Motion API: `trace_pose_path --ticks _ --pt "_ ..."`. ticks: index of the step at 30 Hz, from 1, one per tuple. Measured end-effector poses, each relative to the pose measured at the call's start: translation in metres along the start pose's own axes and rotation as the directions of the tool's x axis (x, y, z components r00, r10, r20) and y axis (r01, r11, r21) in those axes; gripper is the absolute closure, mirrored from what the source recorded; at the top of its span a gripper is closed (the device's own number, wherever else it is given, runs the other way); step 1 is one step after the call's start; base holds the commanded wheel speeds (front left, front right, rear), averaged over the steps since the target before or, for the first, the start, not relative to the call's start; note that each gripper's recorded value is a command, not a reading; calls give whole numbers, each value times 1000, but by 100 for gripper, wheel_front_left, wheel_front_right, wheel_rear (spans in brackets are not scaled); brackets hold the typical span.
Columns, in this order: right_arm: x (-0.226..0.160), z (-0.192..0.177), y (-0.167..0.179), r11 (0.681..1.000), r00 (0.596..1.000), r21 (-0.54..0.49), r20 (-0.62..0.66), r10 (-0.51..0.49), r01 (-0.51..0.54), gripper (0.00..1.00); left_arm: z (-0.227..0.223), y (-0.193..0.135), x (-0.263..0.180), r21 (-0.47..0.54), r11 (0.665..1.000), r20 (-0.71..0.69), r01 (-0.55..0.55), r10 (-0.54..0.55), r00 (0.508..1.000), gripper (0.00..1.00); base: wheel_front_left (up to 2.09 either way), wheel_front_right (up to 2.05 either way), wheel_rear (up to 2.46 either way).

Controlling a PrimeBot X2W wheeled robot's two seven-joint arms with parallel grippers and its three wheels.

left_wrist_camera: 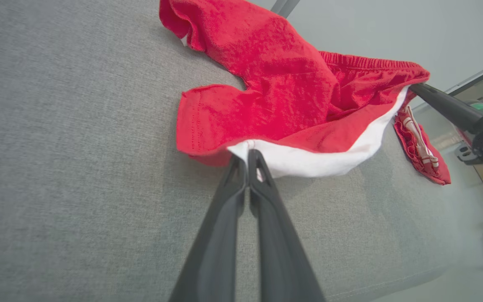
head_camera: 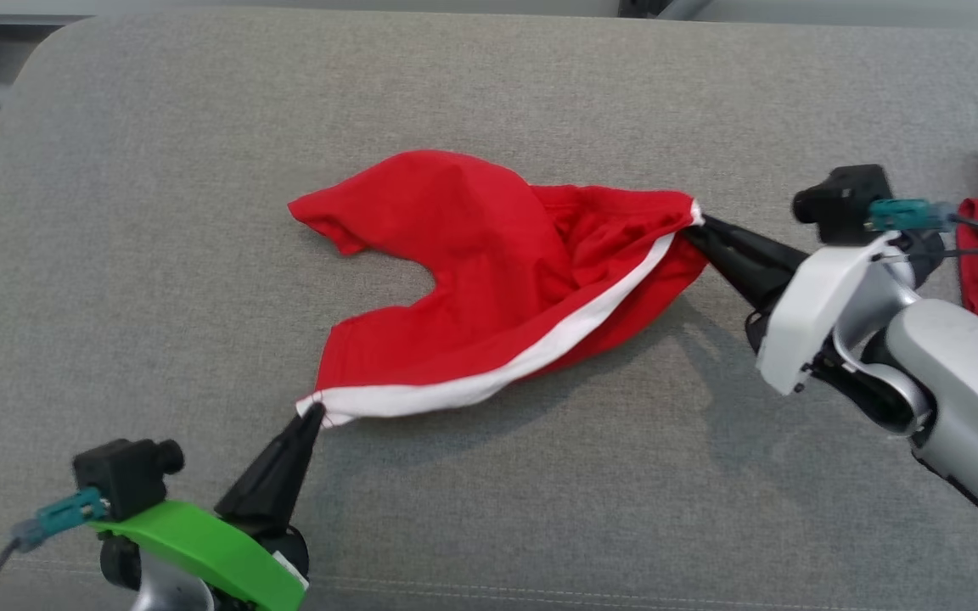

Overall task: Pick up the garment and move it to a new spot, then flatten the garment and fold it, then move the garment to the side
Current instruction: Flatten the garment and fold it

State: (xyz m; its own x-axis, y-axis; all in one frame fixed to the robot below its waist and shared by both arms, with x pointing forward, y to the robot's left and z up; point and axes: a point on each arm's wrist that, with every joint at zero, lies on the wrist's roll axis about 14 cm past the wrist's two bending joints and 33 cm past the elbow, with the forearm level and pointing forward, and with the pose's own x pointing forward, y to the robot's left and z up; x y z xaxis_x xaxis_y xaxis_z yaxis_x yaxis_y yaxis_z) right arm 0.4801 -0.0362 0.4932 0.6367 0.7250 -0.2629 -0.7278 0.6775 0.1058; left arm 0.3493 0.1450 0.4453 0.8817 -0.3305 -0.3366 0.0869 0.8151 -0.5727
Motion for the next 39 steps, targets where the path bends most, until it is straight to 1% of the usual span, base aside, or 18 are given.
trace_pose_path --ticks 2,4,8,10,11,13,15,18,20,24,26,29,31,33,34,37,38,39 --pt "-14 17 -9 999 997 30 69 -26 24 100 29 -20 -4 13 998 87 65 -66 994 100 0 0 0" --pt "-31 36 -19 998 988 45 141 -58 52 100 57 -37 -10 58 992 158 115 -123 980 100 0 0 0" --pt "-62 78 -31 993 952 90 289 -100 77 100 103 -71 -20 147 970 249 194 -226 942 100 0 0 0" --pt "-73 98 -35 991 928 114 356 -112 76 100 122 -90 -19 174 951 267 255 -294 918 100 0 0 0" --pt "-84 112 -50 987 912 111 382 -147 112 100 140 -100 -11 240 931 263 275 -335 905 100 0 0 0" --pt "-89 123 -63 984 901 114 397 -174 140 100 159 -106 4 299 911 253 283 -362 897 100 0 0 0" --pt "-87 139 -76 981 888 110 418 -192 160 100 179 -114 24 330 895 249 301 -390 887 100 0 0 0" --pt "-76 164 -100 975 873 103 435 -221 196 100 217 -118 62 411 874 256 260 -385 887 100 0 0 0" --pt "-62 179 -122 965 860 102 438 -262 242 100 239 -116 93 448 868 260 214 -356 898 100 0 0 0" --pt "-21 213 -156 942 824 126 458 -335 313 100 280 -107 153 519 849 288 99 -283 915 100 0 0 0" --pt "1 229 -166 932 801 129 480 -359 340 100 301 -102 178 542 840 329 38 -254 910 100 0 0 0" --pt "17 262 -176 915 718 135 581 -383 379 100 326 -105 208 562 827 404 -11 -263 876 100 0 0 0" --pt "18 283 -181 907 639 142 667 -384 396 100 343 -112 218 577 816 476 -31 -304 825 100 0 0 0" --pt "27 281 -185 907 611 160 692 -385 390 100 345 -108 233 582 812 509 -38 -328 796 100 0 0 0" --pt "34 271 -189 905 616 168 683 -393 391 100 338 -99 243 580 814 511 -42 -323 797 100 0 0 0" --pt "59 213 -201 902 674 231 603 -427 365 100 298 -67 277 547 837 464 -15 -288 838 100 0 0 0" --pt "59 213 -201 902 674 231 603 -427 365 100 298 -67 277 547 837 464 -15 -288 838 100 0 0 0" --pt "65 187 -204 896 699 265 561 -443 356 100 281 -57 284 550 835 441 -12 -278 853 100 0 0 0"
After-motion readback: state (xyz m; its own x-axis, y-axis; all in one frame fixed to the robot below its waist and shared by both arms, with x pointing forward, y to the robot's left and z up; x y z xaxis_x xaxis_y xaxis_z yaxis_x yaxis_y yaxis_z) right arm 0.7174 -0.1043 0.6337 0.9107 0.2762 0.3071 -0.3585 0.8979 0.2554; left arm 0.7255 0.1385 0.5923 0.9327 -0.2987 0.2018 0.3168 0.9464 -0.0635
